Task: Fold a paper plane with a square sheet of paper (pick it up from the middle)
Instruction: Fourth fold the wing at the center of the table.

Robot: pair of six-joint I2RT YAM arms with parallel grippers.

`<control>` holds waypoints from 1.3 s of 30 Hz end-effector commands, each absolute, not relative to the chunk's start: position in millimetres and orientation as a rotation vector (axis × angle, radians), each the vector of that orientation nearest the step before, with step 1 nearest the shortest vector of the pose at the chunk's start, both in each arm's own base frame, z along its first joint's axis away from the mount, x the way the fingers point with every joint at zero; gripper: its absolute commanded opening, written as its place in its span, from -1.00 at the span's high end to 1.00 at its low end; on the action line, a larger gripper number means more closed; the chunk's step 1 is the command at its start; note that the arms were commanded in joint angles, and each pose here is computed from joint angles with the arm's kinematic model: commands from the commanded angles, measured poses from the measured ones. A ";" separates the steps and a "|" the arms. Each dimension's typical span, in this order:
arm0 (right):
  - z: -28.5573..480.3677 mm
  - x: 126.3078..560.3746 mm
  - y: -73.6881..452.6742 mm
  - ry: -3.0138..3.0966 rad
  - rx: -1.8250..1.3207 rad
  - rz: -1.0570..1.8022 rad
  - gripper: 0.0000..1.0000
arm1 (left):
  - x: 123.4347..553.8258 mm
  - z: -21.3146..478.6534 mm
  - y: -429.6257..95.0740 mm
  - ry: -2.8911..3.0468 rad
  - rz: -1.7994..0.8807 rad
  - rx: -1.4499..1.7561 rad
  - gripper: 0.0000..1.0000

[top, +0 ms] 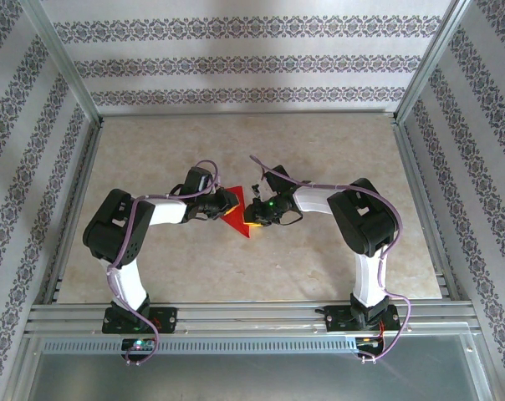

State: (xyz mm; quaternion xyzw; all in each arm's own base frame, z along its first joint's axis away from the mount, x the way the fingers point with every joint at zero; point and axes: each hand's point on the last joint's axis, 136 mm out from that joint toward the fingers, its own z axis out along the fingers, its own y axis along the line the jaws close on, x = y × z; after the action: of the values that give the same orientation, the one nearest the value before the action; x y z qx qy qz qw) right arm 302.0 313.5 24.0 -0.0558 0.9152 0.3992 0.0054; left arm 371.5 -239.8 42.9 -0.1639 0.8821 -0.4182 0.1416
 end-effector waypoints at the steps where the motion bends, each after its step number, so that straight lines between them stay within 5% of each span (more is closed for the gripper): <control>1: 32.9 306.7 319.2 2.838 -0.225 1.257 0.57 | 379.1 43.4 -237.2 2.543 -1.185 -0.454 0.60; 28: 14.2 308.0 321.6 2.892 -0.370 0.989 0.51 | 378.3 39.4 -236.5 2.544 -1.193 -0.495 0.75; 39: 17.7 306.4 326.9 2.857 -0.429 1.034 0.77 | 379.4 49.4 -236.3 2.519 -1.203 -0.491 0.77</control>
State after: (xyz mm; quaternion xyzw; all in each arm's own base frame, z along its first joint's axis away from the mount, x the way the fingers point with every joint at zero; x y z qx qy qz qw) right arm 308.6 322.2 19.0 -0.1225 0.9332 0.3359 0.0366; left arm 372.2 -240.0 40.9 -0.1668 0.8823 -0.4176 0.1390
